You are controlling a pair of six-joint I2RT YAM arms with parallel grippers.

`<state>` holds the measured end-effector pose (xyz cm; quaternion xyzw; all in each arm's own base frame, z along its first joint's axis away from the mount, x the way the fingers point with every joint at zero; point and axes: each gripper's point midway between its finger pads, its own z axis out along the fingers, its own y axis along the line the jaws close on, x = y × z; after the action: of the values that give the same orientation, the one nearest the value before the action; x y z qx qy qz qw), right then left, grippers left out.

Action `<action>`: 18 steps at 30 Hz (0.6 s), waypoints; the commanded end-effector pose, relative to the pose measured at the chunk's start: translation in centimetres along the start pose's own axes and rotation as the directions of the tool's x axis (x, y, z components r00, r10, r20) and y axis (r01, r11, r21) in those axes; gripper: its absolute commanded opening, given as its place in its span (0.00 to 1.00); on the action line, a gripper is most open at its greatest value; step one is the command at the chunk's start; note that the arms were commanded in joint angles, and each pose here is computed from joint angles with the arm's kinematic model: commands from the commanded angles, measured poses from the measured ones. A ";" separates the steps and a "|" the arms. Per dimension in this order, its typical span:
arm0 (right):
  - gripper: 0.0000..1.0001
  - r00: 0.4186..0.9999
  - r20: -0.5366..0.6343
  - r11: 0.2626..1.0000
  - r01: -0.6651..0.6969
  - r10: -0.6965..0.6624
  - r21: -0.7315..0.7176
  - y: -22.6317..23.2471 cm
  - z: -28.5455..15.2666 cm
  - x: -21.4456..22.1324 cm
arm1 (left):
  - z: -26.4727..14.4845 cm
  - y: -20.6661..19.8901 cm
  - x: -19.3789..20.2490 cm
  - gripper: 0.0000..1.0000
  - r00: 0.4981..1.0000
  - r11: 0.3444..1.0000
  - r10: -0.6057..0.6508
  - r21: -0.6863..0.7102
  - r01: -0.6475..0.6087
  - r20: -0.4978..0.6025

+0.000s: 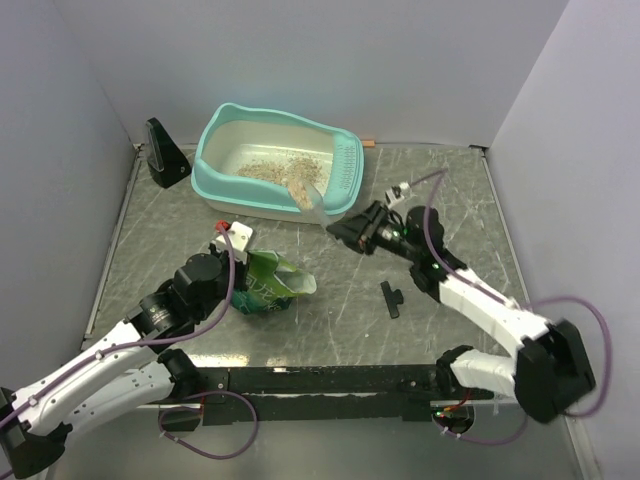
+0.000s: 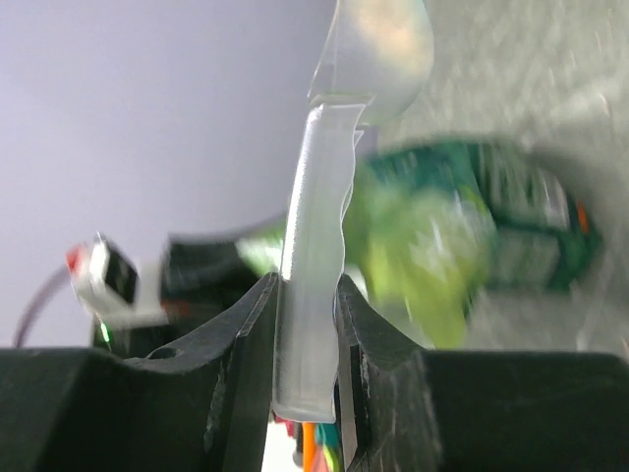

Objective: Fill the litter box with clean litter

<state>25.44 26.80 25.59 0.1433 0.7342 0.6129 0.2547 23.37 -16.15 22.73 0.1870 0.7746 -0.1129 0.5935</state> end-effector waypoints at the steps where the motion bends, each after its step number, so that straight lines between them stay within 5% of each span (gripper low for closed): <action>1: 0.00 0.992 0.096 0.971 0.098 -0.078 -0.220 6.5 3.2 -5.0 | -0.5 0.1 -1.5 0.01 0.999 1.000 -0.028 0.010 0.028 0.026; 5: 0.00 0.995 0.060 0.975 0.090 -0.079 -0.204 6.9 7.1 -8.3 | -0.6 0.1 -1.6 0.01 0.999 0.999 -0.031 0.015 0.030 0.027; 12: 0.00 0.985 -0.015 0.979 0.172 -0.172 0.108 0.1 12.5 -12.3 | -0.8 0.4 -1.9 0.01 0.998 0.999 -0.040 0.014 0.039 0.040; 17: 0.00 0.939 -0.047 0.862 0.333 -0.341 0.382 -2.3 12.4 -16.0 | -0.8 0.6 -2.2 0.01 0.998 0.999 -0.047 0.007 0.046 0.047; 18: 0.00 0.933 -0.128 0.815 0.356 -0.336 0.457 -5.0 11.9 -15.4 | -0.8 0.6 -2.1 0.01 0.998 0.999 -0.046 0.007 0.046 0.046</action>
<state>44.97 30.67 25.29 0.1058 0.8075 0.4980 0.2978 23.17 -15.90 23.06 0.1880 0.7734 -0.1245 0.5924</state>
